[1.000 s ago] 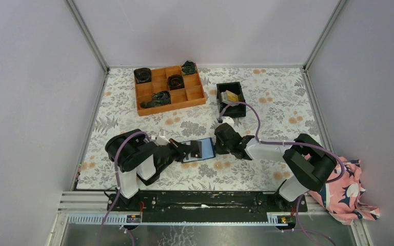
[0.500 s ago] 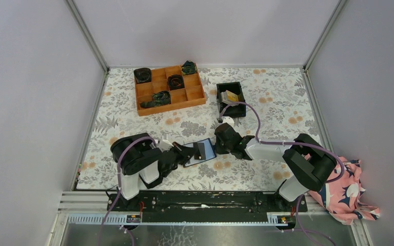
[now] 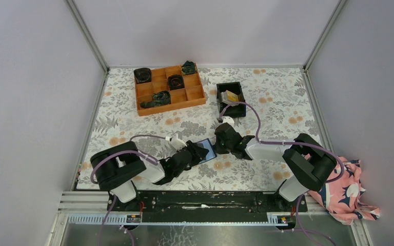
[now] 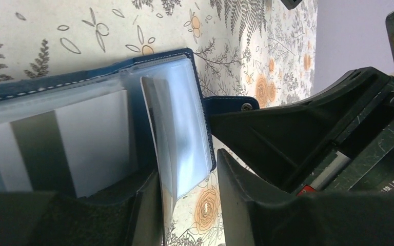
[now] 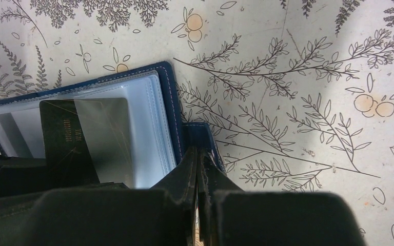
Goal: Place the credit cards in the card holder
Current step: Insert the credit card into the card holder.
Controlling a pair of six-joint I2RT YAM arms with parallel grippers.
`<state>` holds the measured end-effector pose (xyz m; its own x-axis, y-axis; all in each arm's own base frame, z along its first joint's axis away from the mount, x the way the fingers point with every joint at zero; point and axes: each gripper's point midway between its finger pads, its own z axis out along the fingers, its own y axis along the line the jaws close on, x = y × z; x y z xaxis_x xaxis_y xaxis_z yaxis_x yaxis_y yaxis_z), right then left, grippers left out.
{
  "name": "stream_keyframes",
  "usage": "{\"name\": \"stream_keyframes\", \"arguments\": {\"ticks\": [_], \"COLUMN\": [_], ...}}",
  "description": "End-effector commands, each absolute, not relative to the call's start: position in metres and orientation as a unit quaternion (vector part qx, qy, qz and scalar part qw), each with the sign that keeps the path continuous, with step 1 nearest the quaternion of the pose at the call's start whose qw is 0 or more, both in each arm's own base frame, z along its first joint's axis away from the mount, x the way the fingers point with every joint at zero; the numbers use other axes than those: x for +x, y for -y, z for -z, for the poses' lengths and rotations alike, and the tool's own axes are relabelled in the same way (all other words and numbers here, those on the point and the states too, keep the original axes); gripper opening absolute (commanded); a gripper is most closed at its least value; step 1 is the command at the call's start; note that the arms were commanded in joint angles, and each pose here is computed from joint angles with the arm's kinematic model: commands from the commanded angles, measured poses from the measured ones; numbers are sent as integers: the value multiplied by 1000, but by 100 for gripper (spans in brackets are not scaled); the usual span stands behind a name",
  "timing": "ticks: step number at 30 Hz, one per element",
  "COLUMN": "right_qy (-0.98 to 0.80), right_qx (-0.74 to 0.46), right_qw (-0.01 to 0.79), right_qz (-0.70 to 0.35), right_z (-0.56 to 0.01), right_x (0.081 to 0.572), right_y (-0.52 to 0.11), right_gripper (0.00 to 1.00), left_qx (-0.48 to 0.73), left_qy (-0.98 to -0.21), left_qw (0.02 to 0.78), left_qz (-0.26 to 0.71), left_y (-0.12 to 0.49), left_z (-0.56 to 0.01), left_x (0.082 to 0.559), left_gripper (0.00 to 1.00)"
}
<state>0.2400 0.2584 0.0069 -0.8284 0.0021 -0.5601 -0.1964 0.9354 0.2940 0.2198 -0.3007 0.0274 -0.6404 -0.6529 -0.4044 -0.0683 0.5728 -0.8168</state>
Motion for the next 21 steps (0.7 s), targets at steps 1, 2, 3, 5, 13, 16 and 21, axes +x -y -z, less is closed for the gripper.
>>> {"name": "stream_keyframes", "arguments": {"ticks": [1, 2, 3, 5, 13, 16, 21], "right_qy": [-980, -980, -980, -979, -979, -979, -979], "right_qx": [-76, -76, -76, -76, -77, -78, -78], "right_qw": [167, 167, 167, 167, 168, 168, 167], "right_qz": [-83, -83, -83, -83, -87, -88, -89], "right_z": [50, 51, 51, 51, 49, 49, 49], "right_x": [183, 183, 182, 183, 184, 184, 184], "right_y": [-207, -207, -207, -207, -210, -211, -211], "right_gripper": [0, 0, 0, 0, 0, 0, 0], "left_qx": [-164, -161, -159, -158, -163, -162, -165], "left_qy": [-875, -878, -880, -884, -891, -893, -896], "left_qw": [349, 349, 350, 352, 350, 347, 343], "left_qz": [291, 286, 279, 265, 238, 235, 229], "left_y": [278, 277, 274, 268, 248, 247, 242], "left_z": [12, 11, 12, 14, 24, 27, 32], "left_x": [201, 199, 197, 192, 184, 183, 179], "left_gripper": [47, 47, 48, 50, 57, 61, 64]}}
